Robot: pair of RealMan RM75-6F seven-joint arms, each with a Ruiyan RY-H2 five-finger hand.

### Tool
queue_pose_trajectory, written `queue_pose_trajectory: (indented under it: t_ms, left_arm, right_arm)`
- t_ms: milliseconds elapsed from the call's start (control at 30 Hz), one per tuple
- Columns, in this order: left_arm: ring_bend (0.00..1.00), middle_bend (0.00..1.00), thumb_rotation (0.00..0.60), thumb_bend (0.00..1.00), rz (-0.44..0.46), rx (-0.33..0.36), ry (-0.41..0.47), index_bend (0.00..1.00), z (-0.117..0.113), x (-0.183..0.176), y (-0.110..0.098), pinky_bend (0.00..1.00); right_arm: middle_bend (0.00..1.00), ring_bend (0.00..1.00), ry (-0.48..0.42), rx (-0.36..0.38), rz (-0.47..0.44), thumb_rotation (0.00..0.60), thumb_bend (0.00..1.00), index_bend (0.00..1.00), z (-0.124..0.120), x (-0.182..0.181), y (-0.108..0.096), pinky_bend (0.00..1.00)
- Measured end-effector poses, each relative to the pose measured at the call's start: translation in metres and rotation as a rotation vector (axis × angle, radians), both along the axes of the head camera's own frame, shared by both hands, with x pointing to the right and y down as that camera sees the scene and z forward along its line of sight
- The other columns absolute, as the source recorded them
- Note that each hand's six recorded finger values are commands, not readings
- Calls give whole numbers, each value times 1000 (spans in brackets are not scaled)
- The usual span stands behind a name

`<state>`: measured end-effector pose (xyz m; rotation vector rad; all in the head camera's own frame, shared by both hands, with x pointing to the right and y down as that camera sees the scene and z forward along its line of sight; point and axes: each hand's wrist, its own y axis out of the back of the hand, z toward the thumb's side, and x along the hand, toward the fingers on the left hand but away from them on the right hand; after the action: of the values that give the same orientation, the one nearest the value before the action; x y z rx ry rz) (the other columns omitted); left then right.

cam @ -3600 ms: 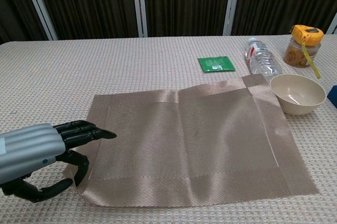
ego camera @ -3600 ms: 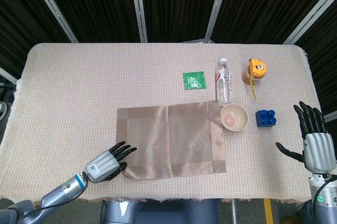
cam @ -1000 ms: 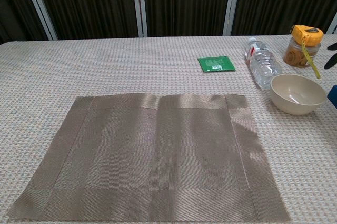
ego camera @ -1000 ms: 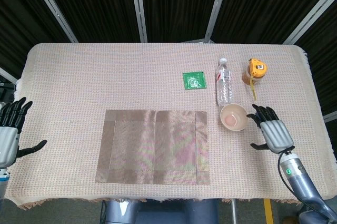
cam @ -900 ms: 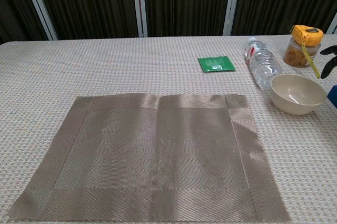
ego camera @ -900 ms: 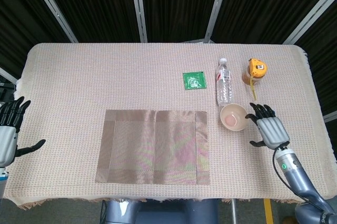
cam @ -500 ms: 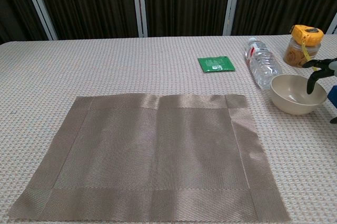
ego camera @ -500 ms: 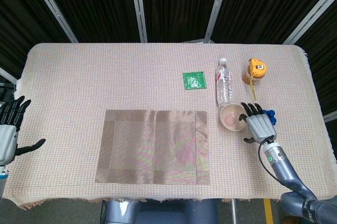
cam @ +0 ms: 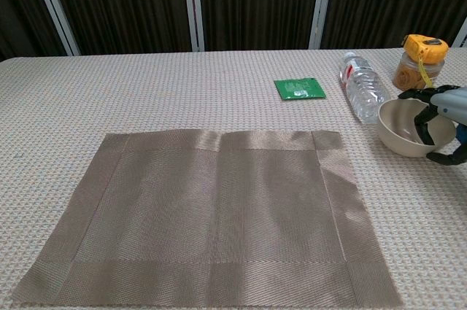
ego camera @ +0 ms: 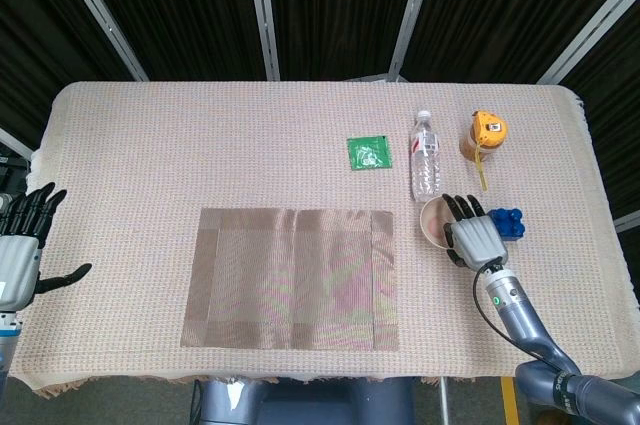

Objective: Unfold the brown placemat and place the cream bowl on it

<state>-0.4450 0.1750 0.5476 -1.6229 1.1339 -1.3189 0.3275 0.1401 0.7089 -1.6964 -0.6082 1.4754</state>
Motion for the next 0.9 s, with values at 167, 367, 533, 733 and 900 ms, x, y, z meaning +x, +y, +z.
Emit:
queue_pose_trajectory:
  t_ms: [167, 367, 533, 733, 900]
  left_arm:
    - [0, 0, 600, 0, 11, -11, 8, 0, 3, 3, 1, 0]
    - [0, 0, 600, 0, 15, -15, 24, 0, 2, 6, 0, 0]
    - [0, 0, 600, 0, 19, -23, 34, 0, 3, 7, 0, 0]
    - [0, 0, 600, 0, 4, -19, 39, 0, 0, 2, -1, 0]
    - [0, 0, 600, 0, -20, -20, 36, 0, -1, -8, -3, 0]
  right_arm:
    - [0, 0, -70, 66, -15, 600, 314, 722, -15, -14, -3, 0]
    - [0, 0, -187, 119, -69, 600, 313, 722, -40, -45, -2, 0]
    - [0, 0, -291, 86, -149, 600, 312, 722, -58, -90, 4, 0]
    - [0, 0, -335, 7, -338, 600, 312, 722, -65, -160, 15, 0]
    - [0, 0, -335, -24, -506, 600, 311, 722, -61, -218, 27, 0]
